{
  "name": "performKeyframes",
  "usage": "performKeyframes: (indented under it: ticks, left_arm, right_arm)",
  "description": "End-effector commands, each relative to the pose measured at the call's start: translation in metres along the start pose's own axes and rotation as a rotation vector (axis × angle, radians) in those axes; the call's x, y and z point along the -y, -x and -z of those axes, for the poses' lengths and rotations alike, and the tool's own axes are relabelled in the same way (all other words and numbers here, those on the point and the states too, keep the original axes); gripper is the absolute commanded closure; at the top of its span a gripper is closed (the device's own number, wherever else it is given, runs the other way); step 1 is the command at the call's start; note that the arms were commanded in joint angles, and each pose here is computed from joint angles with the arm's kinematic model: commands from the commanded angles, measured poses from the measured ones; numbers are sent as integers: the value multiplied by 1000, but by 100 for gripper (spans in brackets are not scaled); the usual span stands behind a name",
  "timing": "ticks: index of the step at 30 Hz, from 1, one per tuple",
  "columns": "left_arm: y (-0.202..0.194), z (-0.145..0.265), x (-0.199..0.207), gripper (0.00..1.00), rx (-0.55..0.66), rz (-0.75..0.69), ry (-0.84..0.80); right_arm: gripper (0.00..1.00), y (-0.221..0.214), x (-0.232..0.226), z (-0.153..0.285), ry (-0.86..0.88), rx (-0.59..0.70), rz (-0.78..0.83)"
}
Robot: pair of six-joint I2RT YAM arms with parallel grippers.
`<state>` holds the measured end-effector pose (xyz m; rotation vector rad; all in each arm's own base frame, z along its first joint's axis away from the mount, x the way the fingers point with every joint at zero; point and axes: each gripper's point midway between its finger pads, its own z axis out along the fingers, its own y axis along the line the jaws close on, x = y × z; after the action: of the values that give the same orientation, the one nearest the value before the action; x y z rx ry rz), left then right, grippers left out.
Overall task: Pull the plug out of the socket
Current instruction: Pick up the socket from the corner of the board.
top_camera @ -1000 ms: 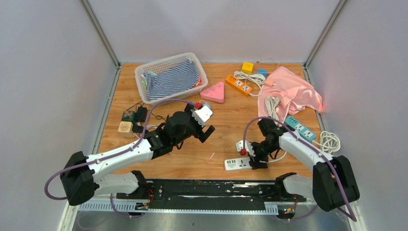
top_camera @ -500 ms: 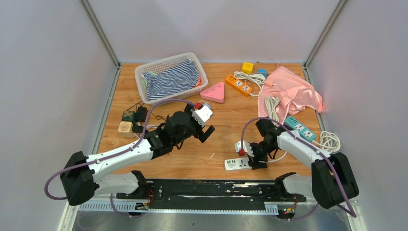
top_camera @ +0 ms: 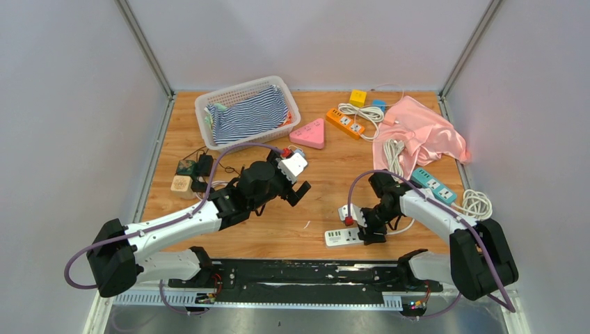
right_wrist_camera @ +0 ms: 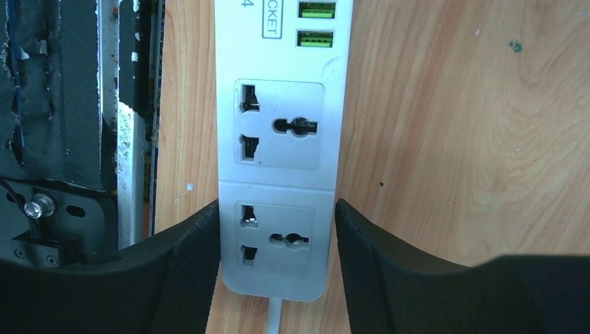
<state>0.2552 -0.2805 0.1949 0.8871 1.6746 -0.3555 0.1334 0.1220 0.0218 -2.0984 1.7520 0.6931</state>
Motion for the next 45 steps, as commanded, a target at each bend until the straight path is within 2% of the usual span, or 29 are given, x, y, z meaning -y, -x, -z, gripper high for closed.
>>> performKeyframes:
  ticks: [1, 5, 9, 12, 14, 16, 27, 38, 45]
  left_arm:
    - [8, -1, 2, 0, 28, -1, 0]
    - [8, 0, 2, 0, 28, -1, -1]
    - [8, 0, 2, 0, 30, 0, -1]
    - [9, 1, 2, 0, 33, -1, -1]
    - [9, 1, 2, 0, 33, -1, -2]
    - [8, 2, 2, 0, 33, -2, -2]
    - [9, 3, 2, 0, 38, -1, -4]
    - [9, 5, 1, 0, 45, -1, -2]
    - [10, 10, 1, 0, 64, 1, -4]
  right_arm:
    - [41, -3, -9, -4, 35, -18, -10]
    - [47, -1, -8, -3, 30, -11, -8]
    - [60, 2, -7, -3, 28, -1, -6]
    - [73, 5, -5, -2, 23, 11, -13]
    - [90, 8, -2, 0, 13, 19, -22]
    - [99, 12, 1, 3, 5, 28, -40]
    - [100, 36, 17, 22, -62, 82, -112]
    - [100, 47, 50, 53, -167, 22, -246]
    - [100, 58, 71, 73, -242, 42, -286]
